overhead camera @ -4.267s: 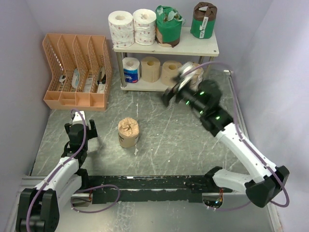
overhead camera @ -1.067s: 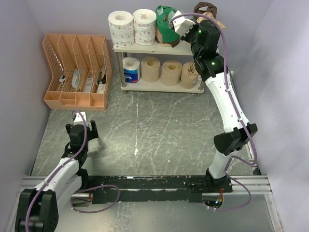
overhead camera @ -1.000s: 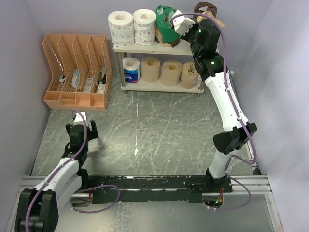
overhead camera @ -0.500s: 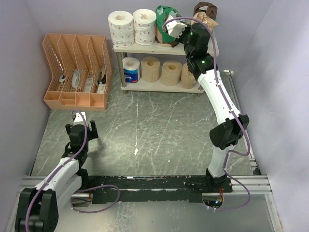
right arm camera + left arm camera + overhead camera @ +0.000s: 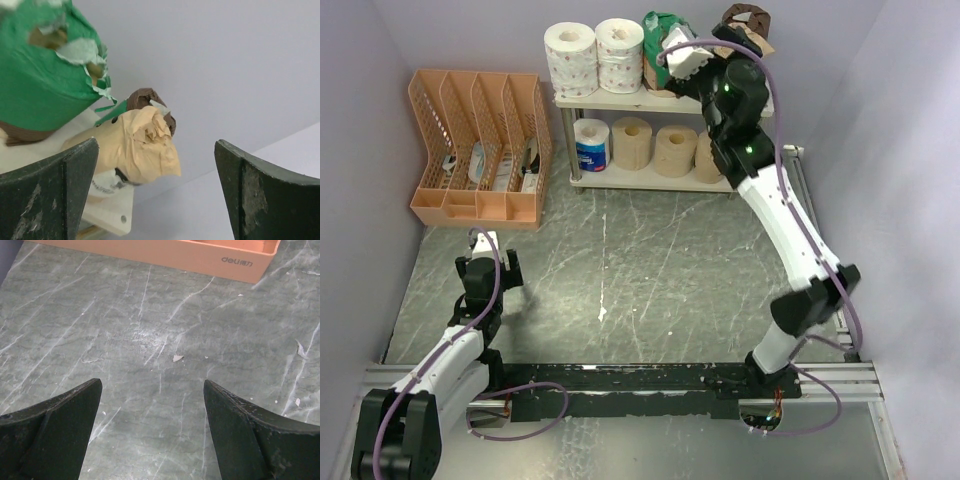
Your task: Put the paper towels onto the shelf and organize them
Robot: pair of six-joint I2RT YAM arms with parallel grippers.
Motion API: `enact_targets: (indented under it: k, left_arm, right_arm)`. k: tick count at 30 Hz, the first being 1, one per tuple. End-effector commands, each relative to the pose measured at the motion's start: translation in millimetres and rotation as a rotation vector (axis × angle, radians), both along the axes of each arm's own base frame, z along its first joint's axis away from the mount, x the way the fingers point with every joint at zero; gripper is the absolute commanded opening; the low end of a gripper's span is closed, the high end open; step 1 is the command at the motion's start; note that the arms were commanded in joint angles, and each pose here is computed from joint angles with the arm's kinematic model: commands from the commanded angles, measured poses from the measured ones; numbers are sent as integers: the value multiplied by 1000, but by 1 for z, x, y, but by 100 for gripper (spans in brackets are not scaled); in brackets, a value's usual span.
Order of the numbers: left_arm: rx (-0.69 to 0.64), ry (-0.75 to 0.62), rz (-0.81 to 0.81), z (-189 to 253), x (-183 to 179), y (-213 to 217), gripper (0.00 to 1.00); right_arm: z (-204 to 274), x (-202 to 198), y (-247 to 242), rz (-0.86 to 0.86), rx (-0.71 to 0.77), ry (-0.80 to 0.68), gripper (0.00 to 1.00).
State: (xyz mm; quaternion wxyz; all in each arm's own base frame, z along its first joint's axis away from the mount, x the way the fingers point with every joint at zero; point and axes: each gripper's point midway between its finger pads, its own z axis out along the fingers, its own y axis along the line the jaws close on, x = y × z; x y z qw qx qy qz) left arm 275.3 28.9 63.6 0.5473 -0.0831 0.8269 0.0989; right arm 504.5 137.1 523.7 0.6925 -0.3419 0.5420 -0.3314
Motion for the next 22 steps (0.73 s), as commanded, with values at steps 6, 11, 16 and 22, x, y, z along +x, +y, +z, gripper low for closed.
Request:
enact_targets:
  k: [6,11,16,22]
  left_arm:
    - [-13,-35,21,8,7,5,94]
    - [-17,-21,26,7,8,6,94]
    - [-33,-11,23,5,8,9,94]
    - [-53,18,8,0,10,12,94]
  right_arm:
    - [4,-135,41,431,800,-71,100]
    - [-130,-134,117,372,1029,314,100]
    - [-224,-162,181,300,1091,566,100]
    - [-257,-208,193,453,1150,559,100]
